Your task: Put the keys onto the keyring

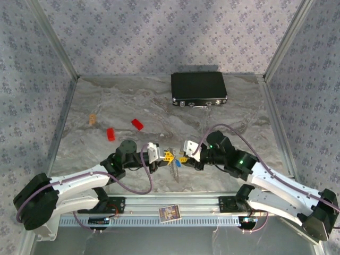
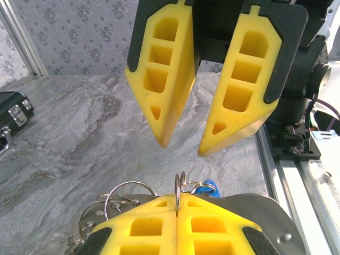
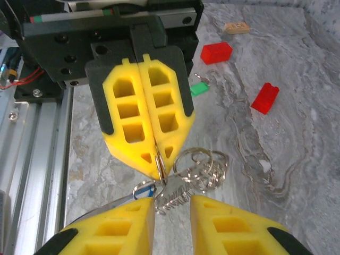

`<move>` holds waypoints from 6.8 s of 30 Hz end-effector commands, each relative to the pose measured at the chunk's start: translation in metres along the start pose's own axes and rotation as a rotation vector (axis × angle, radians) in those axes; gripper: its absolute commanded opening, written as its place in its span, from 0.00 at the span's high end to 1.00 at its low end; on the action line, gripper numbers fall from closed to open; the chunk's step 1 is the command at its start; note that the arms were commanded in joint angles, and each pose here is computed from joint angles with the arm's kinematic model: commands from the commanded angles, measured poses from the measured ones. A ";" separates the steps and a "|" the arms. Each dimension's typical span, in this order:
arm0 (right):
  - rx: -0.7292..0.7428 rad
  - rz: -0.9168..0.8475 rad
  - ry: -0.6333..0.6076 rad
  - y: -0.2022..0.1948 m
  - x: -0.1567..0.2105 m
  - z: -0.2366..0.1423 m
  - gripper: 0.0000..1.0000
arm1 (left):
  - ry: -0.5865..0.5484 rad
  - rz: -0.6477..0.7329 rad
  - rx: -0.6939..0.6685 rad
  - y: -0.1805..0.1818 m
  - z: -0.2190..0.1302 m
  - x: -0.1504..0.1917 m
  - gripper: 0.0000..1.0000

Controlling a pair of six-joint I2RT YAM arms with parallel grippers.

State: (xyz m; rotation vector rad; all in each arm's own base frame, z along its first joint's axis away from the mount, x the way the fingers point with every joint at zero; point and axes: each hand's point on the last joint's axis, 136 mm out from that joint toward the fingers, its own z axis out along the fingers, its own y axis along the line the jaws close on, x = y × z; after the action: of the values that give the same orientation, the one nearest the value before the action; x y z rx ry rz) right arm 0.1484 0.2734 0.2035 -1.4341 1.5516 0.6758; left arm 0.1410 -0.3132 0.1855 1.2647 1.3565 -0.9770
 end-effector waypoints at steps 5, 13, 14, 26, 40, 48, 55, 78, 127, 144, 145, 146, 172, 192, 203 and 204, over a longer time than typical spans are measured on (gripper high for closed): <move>-0.061 0.034 -0.061 0.005 -0.010 0.010 0.78 | -0.072 0.061 0.046 -0.004 0.003 -0.026 1.00; -0.074 0.040 -0.032 0.006 -0.003 0.016 0.82 | -0.077 0.065 0.058 -0.006 0.003 -0.028 1.00; -0.079 0.042 -0.024 0.007 -0.001 0.017 0.82 | -0.076 0.064 0.061 -0.006 0.003 -0.027 1.00; -0.110 0.032 0.014 0.008 0.003 0.020 1.00 | -0.082 0.055 0.064 -0.007 0.003 -0.029 1.00; -0.119 -0.033 0.126 0.002 0.002 0.015 1.00 | 0.092 0.014 -0.012 0.005 0.000 -0.002 0.74; -0.160 -0.060 0.173 0.004 -0.002 0.021 1.00 | 0.094 0.018 -0.001 0.005 0.003 -0.002 0.87; -0.183 -0.075 0.153 0.010 -0.009 0.023 1.00 | 0.089 0.018 0.001 0.006 0.004 -0.004 0.91; -0.066 0.113 0.070 -0.006 0.018 0.017 0.70 | -0.011 0.032 -0.026 0.005 -0.001 -0.012 1.00; -0.137 -0.081 0.151 0.004 -0.008 0.019 0.97 | 0.091 0.059 -0.004 0.005 0.000 -0.008 0.98; -0.068 0.115 -0.137 -0.004 -0.006 0.003 0.69 | -0.060 0.025 -0.026 0.004 -0.001 -0.014 1.00; -0.076 0.120 -0.136 -0.003 -0.005 0.003 0.68 | -0.061 0.024 -0.024 0.004 -0.001 -0.014 1.00; -0.084 0.127 -0.129 -0.002 -0.003 0.004 0.68 | -0.062 0.024 -0.023 0.004 0.000 -0.014 1.00; -0.143 0.147 -0.082 0.000 0.003 0.020 0.86 | -0.082 0.036 0.013 -0.002 -0.001 -0.022 1.00; -0.210 0.054 0.120 0.006 0.009 0.018 1.00 | 0.099 0.061 -0.015 0.006 -0.002 -0.004 0.81; -0.246 -0.010 0.146 0.010 -0.004 0.018 1.00 | 0.146 0.073 0.042 0.001 0.004 -0.001 1.00; -0.241 -0.008 0.141 0.010 -0.004 0.017 1.00 | 0.144 0.074 0.043 0.001 0.004 -0.002 1.00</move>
State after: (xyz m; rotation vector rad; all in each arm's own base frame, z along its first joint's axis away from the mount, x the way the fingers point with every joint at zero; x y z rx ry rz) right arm 0.1489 0.2869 0.1803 -1.6755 1.6848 0.7691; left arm 0.1437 -0.3134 0.1780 1.4077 1.4240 -0.8793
